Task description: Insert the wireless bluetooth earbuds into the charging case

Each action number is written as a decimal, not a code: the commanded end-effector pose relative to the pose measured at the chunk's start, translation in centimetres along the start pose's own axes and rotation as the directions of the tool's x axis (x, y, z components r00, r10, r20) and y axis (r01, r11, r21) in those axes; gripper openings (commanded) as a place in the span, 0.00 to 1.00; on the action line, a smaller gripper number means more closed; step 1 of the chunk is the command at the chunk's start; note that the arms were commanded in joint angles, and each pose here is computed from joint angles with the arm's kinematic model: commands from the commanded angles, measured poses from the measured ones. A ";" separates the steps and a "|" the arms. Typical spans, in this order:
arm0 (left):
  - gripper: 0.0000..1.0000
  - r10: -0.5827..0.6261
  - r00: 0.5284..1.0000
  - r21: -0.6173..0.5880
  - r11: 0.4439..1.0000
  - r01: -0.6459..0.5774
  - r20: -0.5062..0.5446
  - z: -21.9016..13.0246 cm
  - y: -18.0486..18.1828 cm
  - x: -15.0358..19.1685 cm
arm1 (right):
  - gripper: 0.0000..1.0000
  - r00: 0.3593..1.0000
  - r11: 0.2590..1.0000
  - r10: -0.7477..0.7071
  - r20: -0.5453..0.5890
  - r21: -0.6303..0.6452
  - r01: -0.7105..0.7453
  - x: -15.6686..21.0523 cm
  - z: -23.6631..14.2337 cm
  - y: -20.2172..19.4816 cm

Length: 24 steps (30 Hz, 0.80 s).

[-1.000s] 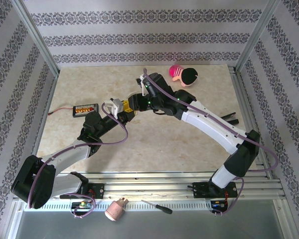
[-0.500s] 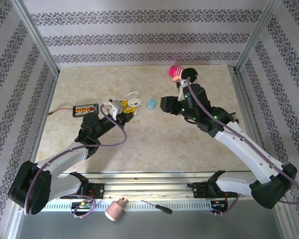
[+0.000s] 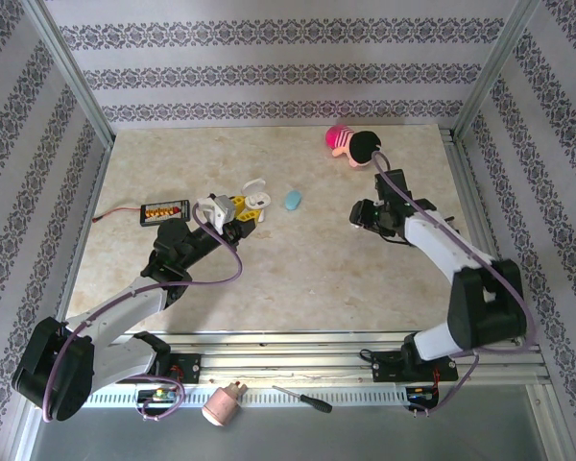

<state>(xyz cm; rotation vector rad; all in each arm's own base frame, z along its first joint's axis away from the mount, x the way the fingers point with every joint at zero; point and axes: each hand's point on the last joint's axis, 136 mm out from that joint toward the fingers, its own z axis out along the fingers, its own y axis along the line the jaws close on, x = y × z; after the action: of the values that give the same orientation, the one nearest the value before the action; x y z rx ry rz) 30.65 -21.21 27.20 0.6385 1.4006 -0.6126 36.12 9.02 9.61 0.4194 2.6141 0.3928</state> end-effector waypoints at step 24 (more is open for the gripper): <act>0.17 -0.035 0.999 0.024 0.999 0.035 -0.001 0.4 0.0 -0.1 | 0.51 0.986 0.997 -0.073 -0.149 -0.004 0.073 -1.4 8.3 0.6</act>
<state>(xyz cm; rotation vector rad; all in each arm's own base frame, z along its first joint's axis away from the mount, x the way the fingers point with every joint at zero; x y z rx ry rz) 30.78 -21.44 26.12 0.6438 1.4408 -0.6307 42.52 10.75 2.46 0.3411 2.7504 0.4153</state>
